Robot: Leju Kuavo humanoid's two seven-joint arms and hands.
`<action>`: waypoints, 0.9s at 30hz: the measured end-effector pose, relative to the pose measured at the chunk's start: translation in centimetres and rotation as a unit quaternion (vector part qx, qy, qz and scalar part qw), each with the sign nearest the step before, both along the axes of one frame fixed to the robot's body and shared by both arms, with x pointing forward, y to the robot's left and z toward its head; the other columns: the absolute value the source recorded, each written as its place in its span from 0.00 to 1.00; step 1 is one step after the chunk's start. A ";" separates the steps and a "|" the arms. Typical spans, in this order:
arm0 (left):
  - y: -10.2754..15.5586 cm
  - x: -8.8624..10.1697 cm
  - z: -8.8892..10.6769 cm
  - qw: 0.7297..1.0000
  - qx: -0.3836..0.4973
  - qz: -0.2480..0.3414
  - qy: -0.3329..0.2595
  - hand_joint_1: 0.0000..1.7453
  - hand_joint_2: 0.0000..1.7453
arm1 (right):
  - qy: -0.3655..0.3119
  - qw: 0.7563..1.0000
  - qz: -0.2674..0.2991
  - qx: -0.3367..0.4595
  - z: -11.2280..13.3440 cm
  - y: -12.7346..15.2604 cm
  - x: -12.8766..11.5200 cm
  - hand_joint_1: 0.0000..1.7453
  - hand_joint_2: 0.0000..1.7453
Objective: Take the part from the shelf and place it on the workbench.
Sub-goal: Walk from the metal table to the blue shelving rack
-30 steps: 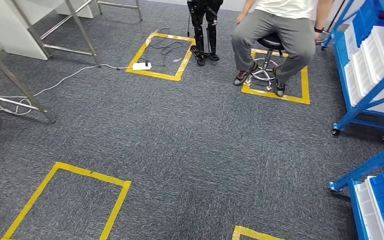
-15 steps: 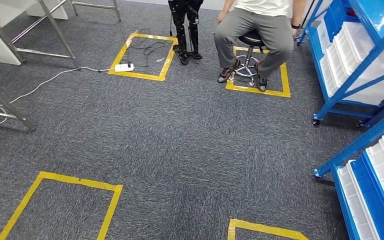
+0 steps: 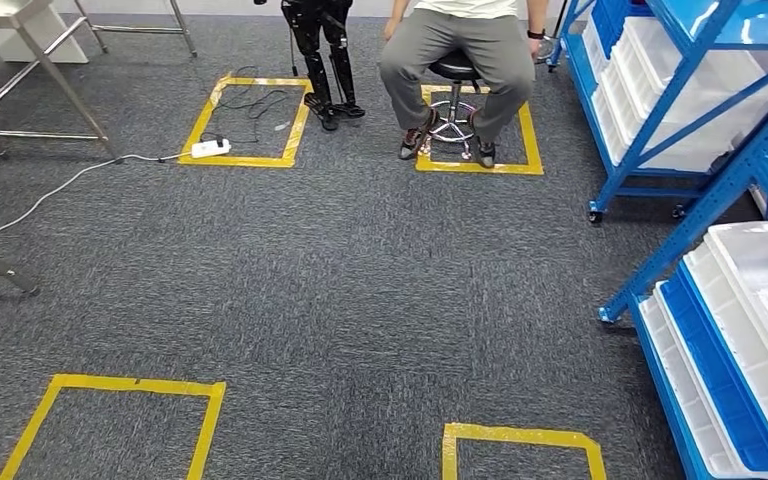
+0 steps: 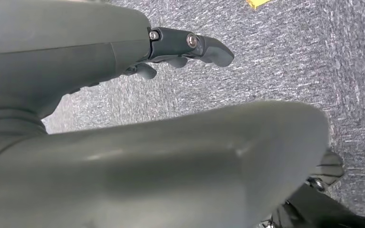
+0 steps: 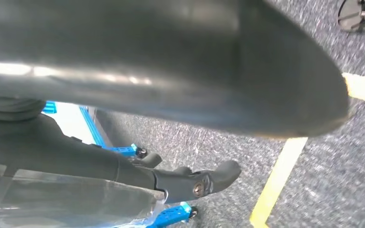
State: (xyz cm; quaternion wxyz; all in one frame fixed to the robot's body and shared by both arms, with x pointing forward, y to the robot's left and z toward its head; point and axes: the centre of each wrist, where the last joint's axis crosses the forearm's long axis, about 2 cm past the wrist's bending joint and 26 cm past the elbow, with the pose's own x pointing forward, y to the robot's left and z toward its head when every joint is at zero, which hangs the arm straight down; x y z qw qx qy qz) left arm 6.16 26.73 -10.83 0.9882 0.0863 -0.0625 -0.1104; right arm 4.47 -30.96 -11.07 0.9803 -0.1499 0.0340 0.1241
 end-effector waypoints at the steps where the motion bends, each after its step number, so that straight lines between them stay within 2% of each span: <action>1: 0.0 0.0 0.0 1.000 0.000 0.000 0.000 0.00 0.00 | 0.000 1.000 0.000 0.000 0.0 0.0 0.0 0.00 0.00; 27: 0.2 0.2 0.0 1.000 0.003 -0.003 -0.001 0.00 0.00 | -0.001 1.000 -0.006 0.004 0.0 0.2 0.0 0.00 0.00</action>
